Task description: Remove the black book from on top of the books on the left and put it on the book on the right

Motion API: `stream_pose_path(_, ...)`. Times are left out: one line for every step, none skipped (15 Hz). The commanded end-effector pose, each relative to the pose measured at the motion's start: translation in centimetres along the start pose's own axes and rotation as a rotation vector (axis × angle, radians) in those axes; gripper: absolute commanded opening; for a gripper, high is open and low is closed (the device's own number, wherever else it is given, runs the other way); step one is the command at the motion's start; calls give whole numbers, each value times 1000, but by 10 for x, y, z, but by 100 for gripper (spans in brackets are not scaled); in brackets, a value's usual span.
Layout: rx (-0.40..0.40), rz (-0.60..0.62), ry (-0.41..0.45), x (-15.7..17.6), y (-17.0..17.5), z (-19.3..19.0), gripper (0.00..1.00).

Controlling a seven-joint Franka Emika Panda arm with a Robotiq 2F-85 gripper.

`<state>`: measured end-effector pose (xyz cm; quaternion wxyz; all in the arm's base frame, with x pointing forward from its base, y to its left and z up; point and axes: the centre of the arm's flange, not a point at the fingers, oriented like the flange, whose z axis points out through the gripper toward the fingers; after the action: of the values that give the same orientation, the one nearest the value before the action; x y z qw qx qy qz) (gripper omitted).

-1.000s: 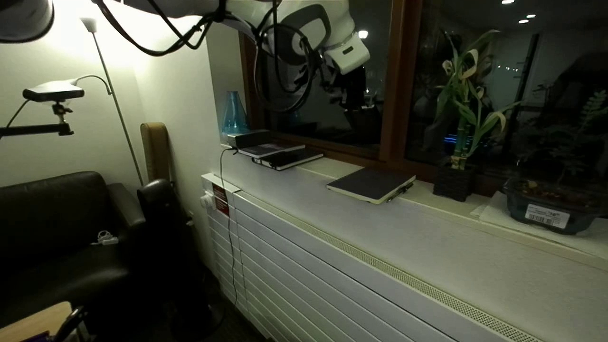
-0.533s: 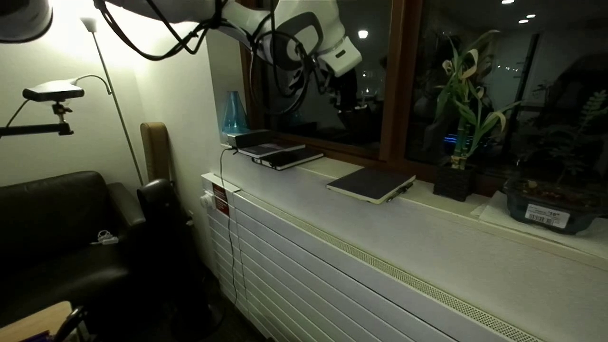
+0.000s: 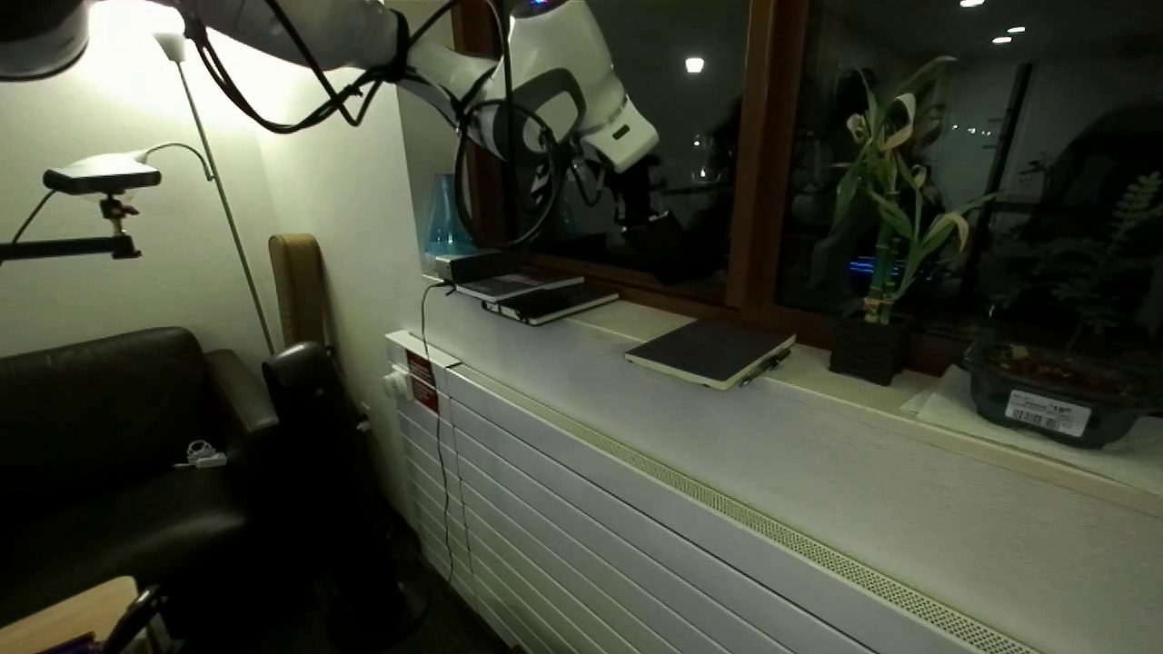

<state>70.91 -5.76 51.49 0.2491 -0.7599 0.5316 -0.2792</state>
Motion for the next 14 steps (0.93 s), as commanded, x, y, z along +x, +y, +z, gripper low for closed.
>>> stream_pose_path(30, 20, 29, 4, 9, -8, 4)
stream_pose_path(28, 40, 26, 6, 10, -8, 4)
stream_pose_path(28, 61, 27, 9, 12, -10, 4)
stream_pose_path(27, 83, 27, 12, 14, -12, 4)
stream_pose_path(27, 99, 26, 15, 16, -13, 4)
stream_pose_path(22, 117, 24, 17, 19, -15, 4)
stream_pose_path(17, 128, 22, 20, 22, -15, 8)
stream_pose_path(11, 136, 32, 23, 24, -17, 43)
stream_pose_path(4, 135, 41, 25, 27, -19, 44)
stream_pose_path(1, 133, 48, 27, 29, -21, 48)
stream_pose_path(-1, 123, 61, 27, 30, -24, 55)
stream_pose_path(-2, 115, 69, 26, 29, -27, 61)
stream_pose_path(2, 107, 70, 25, 29, -30, 68)
stream_pose_path(5, 100, 72, 23, 29, -33, 74)
